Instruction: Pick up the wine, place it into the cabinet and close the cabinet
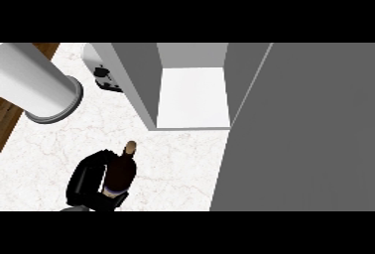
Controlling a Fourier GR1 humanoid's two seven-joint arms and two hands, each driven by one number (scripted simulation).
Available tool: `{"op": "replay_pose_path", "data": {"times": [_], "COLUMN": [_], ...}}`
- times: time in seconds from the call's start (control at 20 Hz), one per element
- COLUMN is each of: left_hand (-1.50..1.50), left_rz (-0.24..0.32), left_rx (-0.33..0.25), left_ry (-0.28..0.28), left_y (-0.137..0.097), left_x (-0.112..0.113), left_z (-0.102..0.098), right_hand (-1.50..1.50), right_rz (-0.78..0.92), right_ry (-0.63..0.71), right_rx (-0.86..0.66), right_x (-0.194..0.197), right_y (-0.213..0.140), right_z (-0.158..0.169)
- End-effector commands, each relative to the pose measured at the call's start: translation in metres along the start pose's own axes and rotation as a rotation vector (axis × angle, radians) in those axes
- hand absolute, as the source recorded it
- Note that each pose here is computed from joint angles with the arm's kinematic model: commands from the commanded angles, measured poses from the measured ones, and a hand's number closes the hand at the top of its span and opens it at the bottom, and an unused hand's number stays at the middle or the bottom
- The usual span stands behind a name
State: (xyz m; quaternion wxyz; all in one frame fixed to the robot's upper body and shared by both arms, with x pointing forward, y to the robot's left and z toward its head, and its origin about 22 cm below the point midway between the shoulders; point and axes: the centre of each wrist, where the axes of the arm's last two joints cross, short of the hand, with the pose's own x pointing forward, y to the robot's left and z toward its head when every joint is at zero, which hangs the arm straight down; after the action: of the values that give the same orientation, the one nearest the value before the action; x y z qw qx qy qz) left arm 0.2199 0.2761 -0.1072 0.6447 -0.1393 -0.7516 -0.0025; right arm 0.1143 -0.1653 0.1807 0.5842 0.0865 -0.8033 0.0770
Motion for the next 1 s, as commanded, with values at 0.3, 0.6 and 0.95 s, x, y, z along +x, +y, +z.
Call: {"op": "replay_pose_path", "data": {"times": [0.3, 0.6, 0.95], "left_hand": [1.50, 1.50, 1.50], "left_rz": [0.044, 0.057, -0.039], "left_rx": [-0.069, -0.094, -0.035], "left_ry": [-0.031, -0.027, -0.083], "left_y": [-0.058, -0.084, -0.114], "left_x": [0.027, 0.045, 0.056], "left_z": [-0.021, -0.013, -0.045], "right_hand": [-1.50, -1.50, -1.50], "right_rz": [-0.015, -0.022, -0.033], "right_ry": [-0.069, -0.063, -0.074], "right_rx": [-0.015, -0.004, -0.024], "right_x": [0.043, 0.048, 0.030], "right_y": [-0.010, -0.014, -0.005], "right_z": [0.027, 0.032, 0.035]}}
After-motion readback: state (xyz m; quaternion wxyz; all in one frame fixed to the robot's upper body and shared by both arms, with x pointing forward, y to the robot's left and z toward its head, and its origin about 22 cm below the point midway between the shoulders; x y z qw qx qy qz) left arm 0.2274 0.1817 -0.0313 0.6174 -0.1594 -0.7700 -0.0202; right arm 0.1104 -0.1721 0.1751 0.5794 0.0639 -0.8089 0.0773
